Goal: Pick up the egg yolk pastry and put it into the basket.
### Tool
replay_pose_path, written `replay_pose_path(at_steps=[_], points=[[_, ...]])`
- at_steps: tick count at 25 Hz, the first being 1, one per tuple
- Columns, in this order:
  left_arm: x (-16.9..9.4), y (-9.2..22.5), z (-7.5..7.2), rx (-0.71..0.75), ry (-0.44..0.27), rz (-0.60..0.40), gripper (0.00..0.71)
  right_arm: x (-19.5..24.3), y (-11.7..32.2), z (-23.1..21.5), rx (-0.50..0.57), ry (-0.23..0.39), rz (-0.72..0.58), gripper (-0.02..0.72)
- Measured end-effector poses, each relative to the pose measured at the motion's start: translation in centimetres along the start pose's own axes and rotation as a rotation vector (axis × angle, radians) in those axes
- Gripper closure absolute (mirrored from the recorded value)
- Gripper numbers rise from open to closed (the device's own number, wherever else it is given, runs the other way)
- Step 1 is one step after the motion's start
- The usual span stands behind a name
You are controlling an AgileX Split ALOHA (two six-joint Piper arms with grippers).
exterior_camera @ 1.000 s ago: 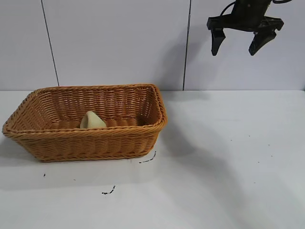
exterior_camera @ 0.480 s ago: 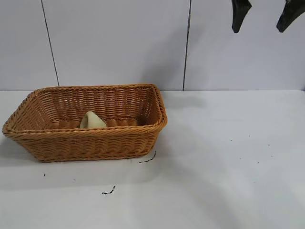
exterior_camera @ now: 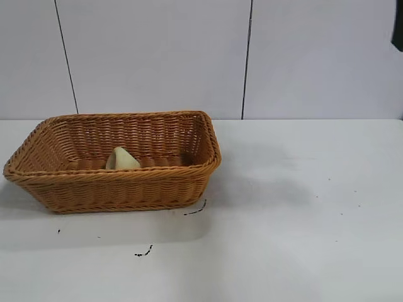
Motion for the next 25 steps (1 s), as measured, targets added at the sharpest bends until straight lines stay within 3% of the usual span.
replay_pose_path(at_steps=[5,9,15,25], points=[[0.0,0.0,0.0,0.0,0.0,0.0,0.017,0.1,8.0,2.0,0.0,-0.02,0.052,0.008],[0.0,0.0,0.0,0.0,0.0,0.0,0.017,0.7,13.6,3.4,0.001,-0.01,0.007,0.008],[0.0,0.0,0.0,0.0,0.0,0.0,0.017,1.1,19.1,5.1,0.019,0.018,-0.208,0.008],[0.0,0.0,0.0,0.0,0.0,0.0,0.017,-3.3,23.1,6.0,0.037,0.105,-0.663,0.008]])
Point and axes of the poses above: a point on each arm's last joint axis where the gripper is mounted, x pointing out along that axis toward the gripper, z along the wrist's bending axis when the last joint is at zero, y = z × x, the point moved 3 cm from there along x, pointing out along that axis toward the gripper, and after that the axes turned 14 degrees about -x, right-handed, at the moved point
